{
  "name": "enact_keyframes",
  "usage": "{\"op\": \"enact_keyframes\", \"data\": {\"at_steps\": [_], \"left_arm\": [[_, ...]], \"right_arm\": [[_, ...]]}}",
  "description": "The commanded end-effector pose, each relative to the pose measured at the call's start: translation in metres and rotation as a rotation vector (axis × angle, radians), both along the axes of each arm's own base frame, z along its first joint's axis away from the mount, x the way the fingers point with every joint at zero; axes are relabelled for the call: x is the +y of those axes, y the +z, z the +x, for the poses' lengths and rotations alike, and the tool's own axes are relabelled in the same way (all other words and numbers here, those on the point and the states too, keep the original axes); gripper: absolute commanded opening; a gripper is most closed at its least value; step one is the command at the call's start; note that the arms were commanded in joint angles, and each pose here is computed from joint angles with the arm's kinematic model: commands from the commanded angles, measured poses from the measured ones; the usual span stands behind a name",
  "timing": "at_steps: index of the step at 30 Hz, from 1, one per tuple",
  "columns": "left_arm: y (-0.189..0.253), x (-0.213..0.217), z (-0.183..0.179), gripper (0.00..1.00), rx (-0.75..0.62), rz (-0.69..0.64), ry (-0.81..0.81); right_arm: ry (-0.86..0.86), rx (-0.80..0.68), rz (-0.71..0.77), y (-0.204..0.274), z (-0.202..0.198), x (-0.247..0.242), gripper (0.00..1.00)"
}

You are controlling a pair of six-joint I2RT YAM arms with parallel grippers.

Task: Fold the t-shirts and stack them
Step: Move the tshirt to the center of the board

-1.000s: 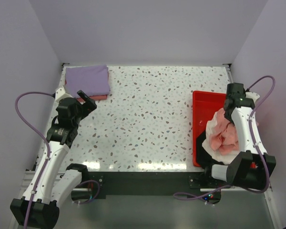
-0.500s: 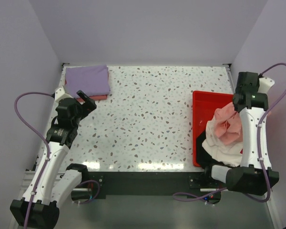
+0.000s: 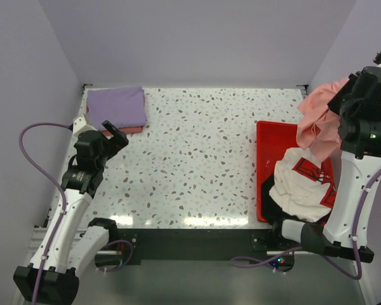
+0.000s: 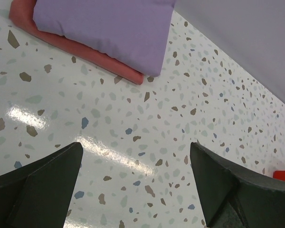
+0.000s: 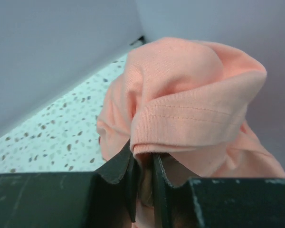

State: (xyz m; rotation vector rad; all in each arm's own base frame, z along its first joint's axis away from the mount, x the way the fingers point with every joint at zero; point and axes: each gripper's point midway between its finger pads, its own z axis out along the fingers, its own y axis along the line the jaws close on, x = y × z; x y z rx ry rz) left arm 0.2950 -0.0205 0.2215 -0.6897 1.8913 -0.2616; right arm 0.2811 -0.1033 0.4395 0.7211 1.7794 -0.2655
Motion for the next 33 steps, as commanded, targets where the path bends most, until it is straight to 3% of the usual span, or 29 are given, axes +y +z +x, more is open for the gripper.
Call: {"op": "enact_keyframes", "data": {"at_steps": [1, 2, 3, 5, 7, 12, 18, 23, 26, 28, 33], "left_arm": [[0.015, -0.001, 0.003, 1.00, -0.044, -0.002, -0.006], [0.016, -0.002, 0.003, 1.00, -0.041, -0.003, -0.010], [0.017, -0.003, 0.001, 1.00, -0.043, -0.010, -0.017], [0.017, -0.010, 0.000, 1.00, -0.047, -0.031, -0.050], [0.017, -0.018, -0.002, 1.00, -0.060, -0.051, -0.089], [0.016, -0.021, -0.007, 1.00, -0.053, -0.077, -0.101], [0.016, -0.027, -0.016, 1.00, -0.033, -0.088, -0.135], [0.003, -0.028, -0.027, 1.00, 0.012, -0.090, -0.148], [-0.006, -0.029, -0.030, 1.00, 0.035, -0.097, -0.148], [-0.014, -0.030, -0.029, 1.00, 0.054, -0.101, -0.151], [-0.036, -0.033, -0.029, 1.00, 0.132, -0.098, -0.167]], "right_arm": [[0.384, -0.052, 0.024, 0.016, 0.045, 0.054, 0.04], [0.464, -0.041, 0.040, 0.009, 0.058, 0.066, 0.04], [0.667, -0.064, 0.078, 0.010, 0.063, 0.101, 0.05], [0.830, -0.073, 0.063, 0.008, 0.074, 0.132, 0.06], [0.976, -0.030, -0.034, -0.003, 0.081, 0.186, 0.09], [1.374, -0.013, -0.009, -0.016, 0.073, 0.313, 0.09], [1.735, -0.010, -0.077, -0.054, 0.041, 0.407, 0.15], [1.702, 0.039, -0.153, -0.107, 0.062, 0.418, 0.20], [1.650, 0.119, -0.179, -0.138, 0.075, 0.414, 0.33], [1.584, 0.207, -0.204, -0.168, 0.086, 0.404, 0.37], [1.425, 0.436, -0.229, -0.229, 0.100, 0.379, 0.70]]}}
